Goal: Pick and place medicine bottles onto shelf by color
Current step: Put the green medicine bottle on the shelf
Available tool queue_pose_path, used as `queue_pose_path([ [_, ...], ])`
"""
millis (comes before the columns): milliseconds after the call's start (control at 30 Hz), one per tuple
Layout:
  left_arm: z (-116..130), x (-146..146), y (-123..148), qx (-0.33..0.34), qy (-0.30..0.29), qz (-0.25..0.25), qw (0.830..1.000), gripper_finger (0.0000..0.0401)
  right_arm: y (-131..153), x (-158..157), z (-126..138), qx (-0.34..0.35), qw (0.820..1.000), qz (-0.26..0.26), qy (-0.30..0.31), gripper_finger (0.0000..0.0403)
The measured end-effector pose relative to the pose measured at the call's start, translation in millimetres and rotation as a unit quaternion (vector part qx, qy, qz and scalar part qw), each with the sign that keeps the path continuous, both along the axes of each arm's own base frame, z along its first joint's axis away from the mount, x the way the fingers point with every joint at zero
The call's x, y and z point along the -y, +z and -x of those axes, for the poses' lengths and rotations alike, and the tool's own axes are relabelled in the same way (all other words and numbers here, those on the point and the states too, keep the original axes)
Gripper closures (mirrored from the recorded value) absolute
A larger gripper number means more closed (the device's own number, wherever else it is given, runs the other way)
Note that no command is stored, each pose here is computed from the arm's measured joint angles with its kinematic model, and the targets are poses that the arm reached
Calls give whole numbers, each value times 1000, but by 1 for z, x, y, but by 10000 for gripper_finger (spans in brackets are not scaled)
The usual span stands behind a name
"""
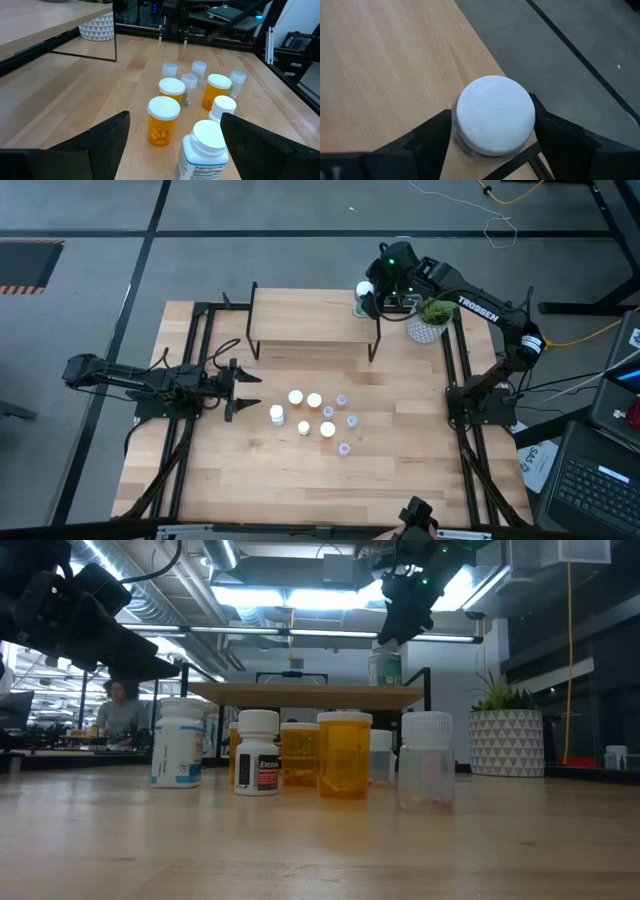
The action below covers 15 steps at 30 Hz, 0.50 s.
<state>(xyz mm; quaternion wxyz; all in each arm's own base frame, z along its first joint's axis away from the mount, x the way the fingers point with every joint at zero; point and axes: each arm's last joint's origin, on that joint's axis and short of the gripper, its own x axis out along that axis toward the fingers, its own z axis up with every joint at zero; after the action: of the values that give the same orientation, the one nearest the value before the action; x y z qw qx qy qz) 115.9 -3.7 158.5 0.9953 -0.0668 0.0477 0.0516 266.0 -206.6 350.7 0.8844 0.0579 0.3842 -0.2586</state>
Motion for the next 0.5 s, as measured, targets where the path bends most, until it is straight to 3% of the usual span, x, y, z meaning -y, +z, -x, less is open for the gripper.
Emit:
queue_pose_path([
  [300, 0, 0, 0, 0, 0, 0, 1000, 93, 14, 3, -1, 36, 997, 65, 9, 113],
  [500, 0, 0, 0, 0, 0, 0, 1000, 93, 30, -27, -5, 81, 992, 49, 83, 113],
])
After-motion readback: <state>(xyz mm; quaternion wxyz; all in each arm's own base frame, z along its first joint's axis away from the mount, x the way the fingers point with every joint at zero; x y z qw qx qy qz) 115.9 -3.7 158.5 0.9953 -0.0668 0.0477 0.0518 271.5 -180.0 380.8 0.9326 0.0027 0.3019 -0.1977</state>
